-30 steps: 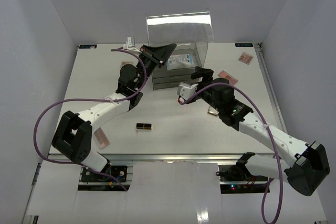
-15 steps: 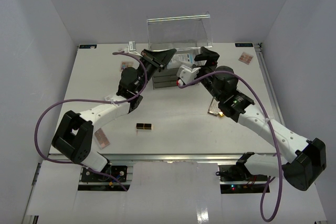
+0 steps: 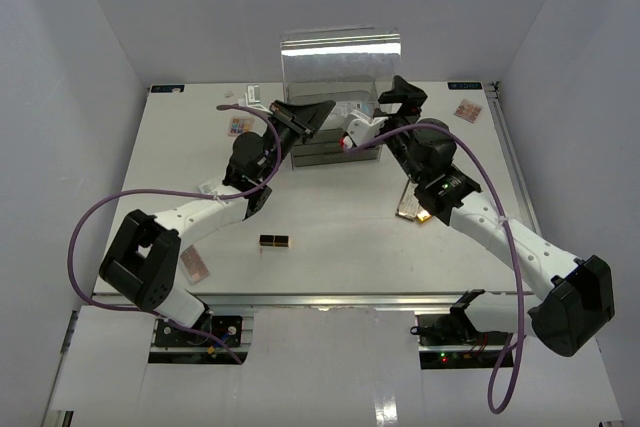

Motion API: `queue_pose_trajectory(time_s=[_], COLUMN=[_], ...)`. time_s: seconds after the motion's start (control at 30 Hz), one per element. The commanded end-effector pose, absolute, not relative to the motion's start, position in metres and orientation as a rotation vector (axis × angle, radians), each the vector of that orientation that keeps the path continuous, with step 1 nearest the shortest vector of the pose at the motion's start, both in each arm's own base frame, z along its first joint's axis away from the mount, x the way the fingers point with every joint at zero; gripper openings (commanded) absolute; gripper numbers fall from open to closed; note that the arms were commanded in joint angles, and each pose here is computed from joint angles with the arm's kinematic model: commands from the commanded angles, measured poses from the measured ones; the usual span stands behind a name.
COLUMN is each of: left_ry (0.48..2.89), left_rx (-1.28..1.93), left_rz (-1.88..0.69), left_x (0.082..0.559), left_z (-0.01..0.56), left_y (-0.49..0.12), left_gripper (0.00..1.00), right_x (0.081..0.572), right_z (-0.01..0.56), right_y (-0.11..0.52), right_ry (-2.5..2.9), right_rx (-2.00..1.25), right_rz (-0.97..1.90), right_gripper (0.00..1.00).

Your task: Organize the makeup

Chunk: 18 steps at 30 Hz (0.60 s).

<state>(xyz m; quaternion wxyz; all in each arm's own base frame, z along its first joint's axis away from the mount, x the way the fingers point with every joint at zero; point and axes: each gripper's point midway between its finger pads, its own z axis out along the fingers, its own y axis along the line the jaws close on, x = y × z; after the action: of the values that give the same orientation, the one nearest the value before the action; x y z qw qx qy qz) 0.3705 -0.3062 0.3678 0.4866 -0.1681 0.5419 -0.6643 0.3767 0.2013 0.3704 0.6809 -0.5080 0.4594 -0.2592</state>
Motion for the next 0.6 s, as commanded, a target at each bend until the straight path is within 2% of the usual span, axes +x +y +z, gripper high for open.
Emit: queue_pose_trajectory(time_s=[0.0,0.2,0.37,0.47,0.57], left_ry=[1.292,1.295,1.288,1.288,1.289], left_rx=[-0.388,-0.394,-0.385,-0.382,-0.382], left_rz=[-1.631,-1.623,-1.628,-1.628,-1.626], left_x=[0.365,0.366,0.367,0.367,0.367], left_z=[0.375,0.371,0.374,0.375,0.373], left_y=[-0.305,-0.304,-0.306,-0.306,-0.306], left_gripper=[0.02,0.02,0.02,0.02,0.02], right_x=[0.384,0.378,0.309,0.282,0.279], right_z=[0.416,0.407,0.326,0.300,0.281], right_y=[0.190,0.201,0.250,0.260,0.258], right_ry=[0.992,1.024,0.992,0.928,0.924], right_rx=[-0.986,-1.068,-1.588,-1.726,-1.788], right_rz=[-0.588,-0.473,-0.027,0.104,0.108], right_gripper=[0.96,0.95,0.91,0.91,0.90])
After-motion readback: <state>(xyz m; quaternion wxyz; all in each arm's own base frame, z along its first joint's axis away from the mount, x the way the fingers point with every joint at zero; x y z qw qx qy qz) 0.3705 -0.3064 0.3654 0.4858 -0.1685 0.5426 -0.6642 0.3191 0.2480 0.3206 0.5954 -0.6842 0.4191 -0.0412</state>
